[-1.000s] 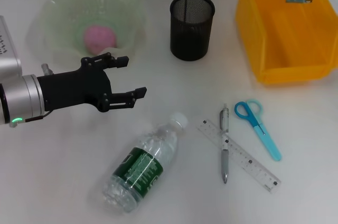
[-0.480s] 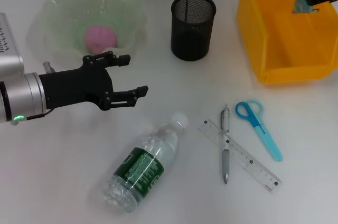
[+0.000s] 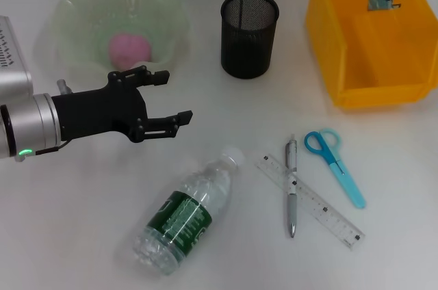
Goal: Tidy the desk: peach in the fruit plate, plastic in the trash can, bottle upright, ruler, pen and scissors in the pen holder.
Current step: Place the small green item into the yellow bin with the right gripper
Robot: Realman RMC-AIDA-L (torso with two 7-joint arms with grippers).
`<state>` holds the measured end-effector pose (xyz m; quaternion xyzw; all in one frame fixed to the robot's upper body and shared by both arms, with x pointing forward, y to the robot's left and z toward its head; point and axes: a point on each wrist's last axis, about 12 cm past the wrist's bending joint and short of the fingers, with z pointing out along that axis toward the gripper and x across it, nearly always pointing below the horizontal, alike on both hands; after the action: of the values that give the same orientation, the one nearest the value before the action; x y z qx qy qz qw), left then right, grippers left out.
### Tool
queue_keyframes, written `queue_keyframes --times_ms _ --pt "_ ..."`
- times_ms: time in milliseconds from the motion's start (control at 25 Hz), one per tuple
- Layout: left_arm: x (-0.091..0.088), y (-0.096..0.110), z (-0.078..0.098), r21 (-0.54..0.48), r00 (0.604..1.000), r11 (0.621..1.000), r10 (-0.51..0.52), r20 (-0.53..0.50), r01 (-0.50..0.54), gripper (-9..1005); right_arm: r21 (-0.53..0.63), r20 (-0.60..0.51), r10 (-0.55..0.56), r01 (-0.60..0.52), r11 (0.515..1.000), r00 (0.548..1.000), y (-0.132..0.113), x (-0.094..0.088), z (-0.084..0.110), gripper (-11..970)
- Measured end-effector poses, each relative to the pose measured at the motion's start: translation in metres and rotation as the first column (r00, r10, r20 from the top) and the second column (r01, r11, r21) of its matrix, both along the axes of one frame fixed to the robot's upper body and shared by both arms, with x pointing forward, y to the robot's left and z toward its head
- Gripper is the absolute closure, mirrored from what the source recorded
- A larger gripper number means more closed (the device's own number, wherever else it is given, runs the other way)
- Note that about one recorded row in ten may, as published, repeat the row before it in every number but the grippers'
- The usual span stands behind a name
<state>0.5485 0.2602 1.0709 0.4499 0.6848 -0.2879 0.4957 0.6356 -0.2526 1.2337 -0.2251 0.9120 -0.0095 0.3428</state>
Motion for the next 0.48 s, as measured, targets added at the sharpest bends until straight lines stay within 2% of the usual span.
queue_keyframes --times_ms 160,320,480 --pt "-0.001 0.000 -0.001 -0.001 1.000 1.000 0.002 -0.005 -0.002 160 -0.016 0.012 -0.006 0.006 1.000 1.000 0.000 0.000 0.011 175" --pt "-0.002 0.000 -0.002 -0.003 1.000 1.000 0.002 -0.008 -0.002 161 -0.001 0.007 -0.015 0.015 1.000 1.000 -0.003 0.002 0.002 176" --pt "-0.002 0.000 -0.001 -0.004 1.000 1.000 -0.001 -0.007 0.001 162 0.002 0.040 -0.004 0.004 1.000 0.999 0.000 0.000 0.011 177"
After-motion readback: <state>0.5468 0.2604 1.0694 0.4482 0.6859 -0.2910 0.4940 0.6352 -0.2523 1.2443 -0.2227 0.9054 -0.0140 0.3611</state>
